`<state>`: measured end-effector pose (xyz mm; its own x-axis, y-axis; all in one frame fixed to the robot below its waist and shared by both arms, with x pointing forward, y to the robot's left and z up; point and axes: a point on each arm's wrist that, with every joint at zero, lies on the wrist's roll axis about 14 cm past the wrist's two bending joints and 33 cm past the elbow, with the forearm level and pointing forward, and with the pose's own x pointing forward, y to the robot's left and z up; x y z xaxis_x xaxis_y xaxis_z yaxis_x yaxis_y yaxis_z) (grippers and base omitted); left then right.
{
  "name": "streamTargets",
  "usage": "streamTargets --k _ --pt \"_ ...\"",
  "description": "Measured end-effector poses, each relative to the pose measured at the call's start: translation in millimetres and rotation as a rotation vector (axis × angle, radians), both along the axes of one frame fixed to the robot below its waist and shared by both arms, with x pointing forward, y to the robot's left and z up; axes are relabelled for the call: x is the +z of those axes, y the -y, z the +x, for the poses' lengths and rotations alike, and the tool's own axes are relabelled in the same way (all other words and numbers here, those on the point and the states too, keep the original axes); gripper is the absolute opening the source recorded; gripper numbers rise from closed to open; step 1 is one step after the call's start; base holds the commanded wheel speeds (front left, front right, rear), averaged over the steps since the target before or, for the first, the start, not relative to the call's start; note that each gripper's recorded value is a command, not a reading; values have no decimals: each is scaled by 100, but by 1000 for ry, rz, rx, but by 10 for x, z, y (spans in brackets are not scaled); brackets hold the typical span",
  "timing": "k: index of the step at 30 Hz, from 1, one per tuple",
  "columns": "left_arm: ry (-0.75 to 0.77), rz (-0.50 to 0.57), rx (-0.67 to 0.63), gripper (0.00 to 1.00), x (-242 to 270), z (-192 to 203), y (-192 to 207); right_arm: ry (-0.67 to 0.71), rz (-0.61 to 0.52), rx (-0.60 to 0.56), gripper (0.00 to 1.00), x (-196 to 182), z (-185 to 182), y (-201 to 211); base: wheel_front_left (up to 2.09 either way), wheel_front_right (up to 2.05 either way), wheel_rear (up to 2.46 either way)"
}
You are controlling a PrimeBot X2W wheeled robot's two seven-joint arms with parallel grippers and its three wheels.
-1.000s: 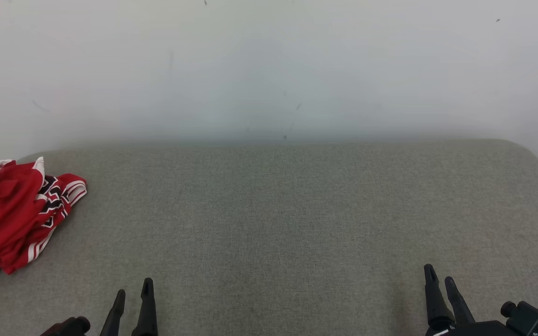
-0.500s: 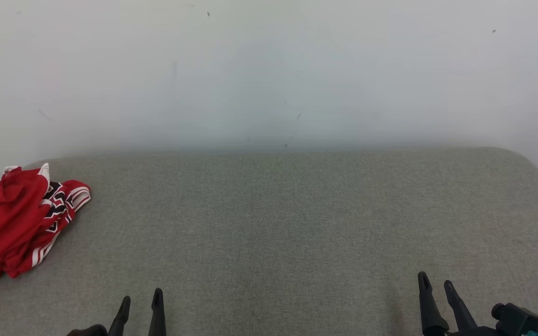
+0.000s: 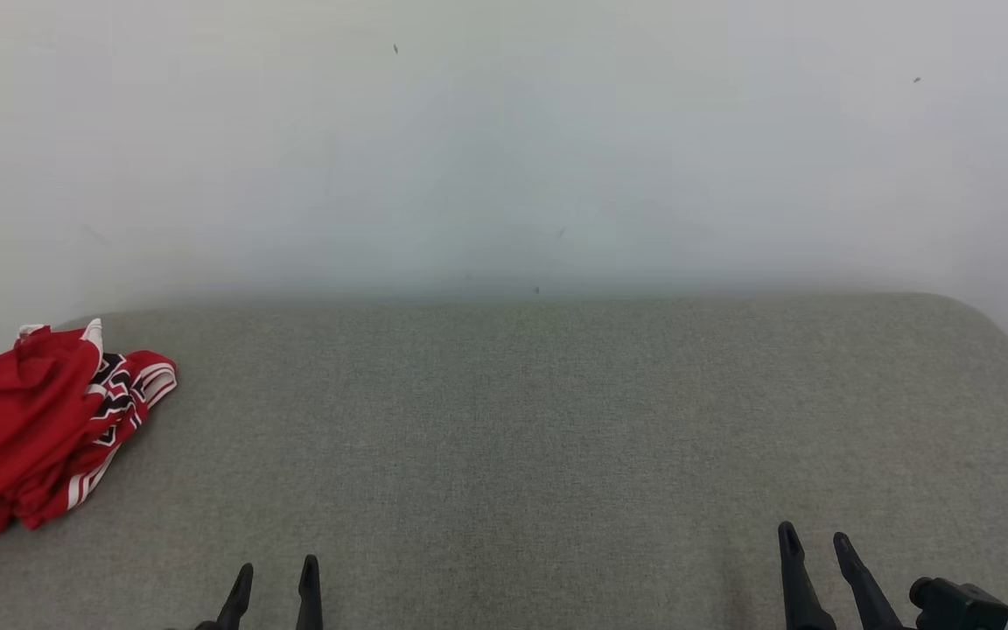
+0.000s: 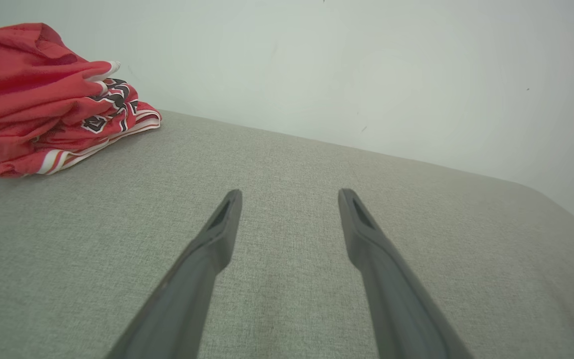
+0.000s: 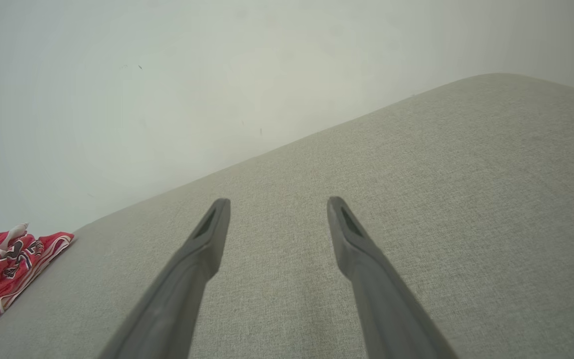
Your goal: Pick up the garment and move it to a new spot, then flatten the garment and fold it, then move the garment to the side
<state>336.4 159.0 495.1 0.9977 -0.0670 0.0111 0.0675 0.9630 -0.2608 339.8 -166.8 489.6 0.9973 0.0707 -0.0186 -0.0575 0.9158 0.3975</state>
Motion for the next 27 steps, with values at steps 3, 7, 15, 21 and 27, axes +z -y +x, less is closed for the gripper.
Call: streamTargets --k 3,7,15,21,27 --pt "12 24 -1 100 18 -8 3 6 -24 4 100 10 -4 -5 0 0 0" --pt "21 49 3 100 32 -9 1 9 -58 9 100 5 -7 -12 0 0 0" --pt "45 108 2 100 65 -7 4 15 -124 22 100 -12 -6 -38 0 0 0" --pt "46 95 14 100 56 -9 -43 28 -150 28 100 -2 -9 -54 0 0 0" --pt "66 97 0 100 83 -14 -19 48 -178 42 100 33 -10 -98 0 0 0"
